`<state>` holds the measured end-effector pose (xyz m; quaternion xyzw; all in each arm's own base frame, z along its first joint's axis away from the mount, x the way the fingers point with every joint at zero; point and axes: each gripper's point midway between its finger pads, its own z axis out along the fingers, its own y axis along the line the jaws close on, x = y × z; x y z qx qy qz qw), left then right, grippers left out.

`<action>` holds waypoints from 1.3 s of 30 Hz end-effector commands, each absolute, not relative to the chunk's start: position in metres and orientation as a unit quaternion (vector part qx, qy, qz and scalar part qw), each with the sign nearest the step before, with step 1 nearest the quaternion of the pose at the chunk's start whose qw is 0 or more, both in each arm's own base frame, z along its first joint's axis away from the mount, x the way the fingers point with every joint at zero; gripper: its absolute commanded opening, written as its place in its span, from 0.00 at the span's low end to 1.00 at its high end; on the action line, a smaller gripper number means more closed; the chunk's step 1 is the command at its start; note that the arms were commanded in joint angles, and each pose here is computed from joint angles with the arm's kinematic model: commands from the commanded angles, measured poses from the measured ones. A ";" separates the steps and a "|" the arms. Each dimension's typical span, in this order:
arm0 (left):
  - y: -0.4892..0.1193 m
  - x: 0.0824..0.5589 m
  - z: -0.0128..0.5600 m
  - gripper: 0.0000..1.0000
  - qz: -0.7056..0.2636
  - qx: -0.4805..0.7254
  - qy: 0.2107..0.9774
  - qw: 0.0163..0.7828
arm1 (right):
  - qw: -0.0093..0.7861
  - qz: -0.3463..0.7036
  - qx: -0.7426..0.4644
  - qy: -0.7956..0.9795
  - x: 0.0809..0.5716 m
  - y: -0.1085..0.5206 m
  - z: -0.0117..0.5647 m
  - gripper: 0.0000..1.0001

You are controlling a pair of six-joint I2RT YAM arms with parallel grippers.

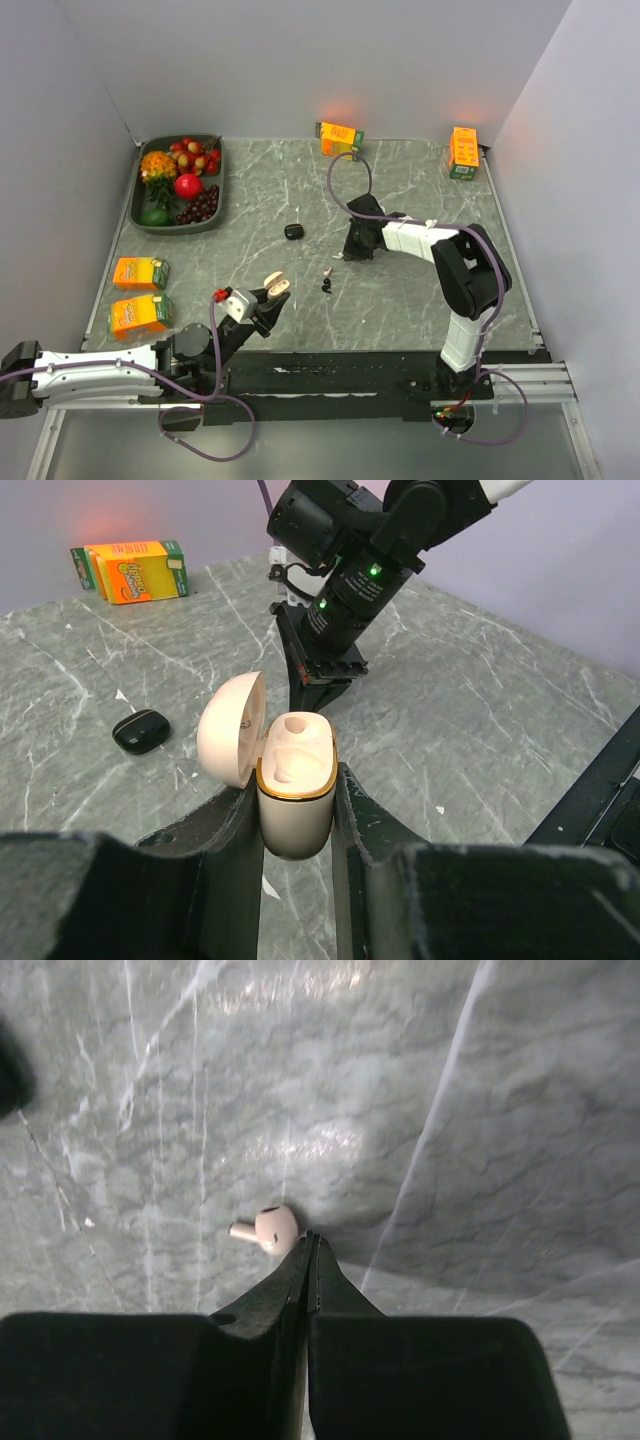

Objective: Insert the wireless bluetooth earbuds into the charging case
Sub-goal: Pick up the earbud from the center of the board.

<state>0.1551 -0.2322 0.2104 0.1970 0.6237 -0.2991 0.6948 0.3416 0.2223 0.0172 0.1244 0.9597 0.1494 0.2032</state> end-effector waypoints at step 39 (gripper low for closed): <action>-0.231 0.154 0.229 0.01 -0.313 0.174 0.621 0.697 | 0.205 0.101 0.061 0.972 0.336 0.231 -0.007 0.00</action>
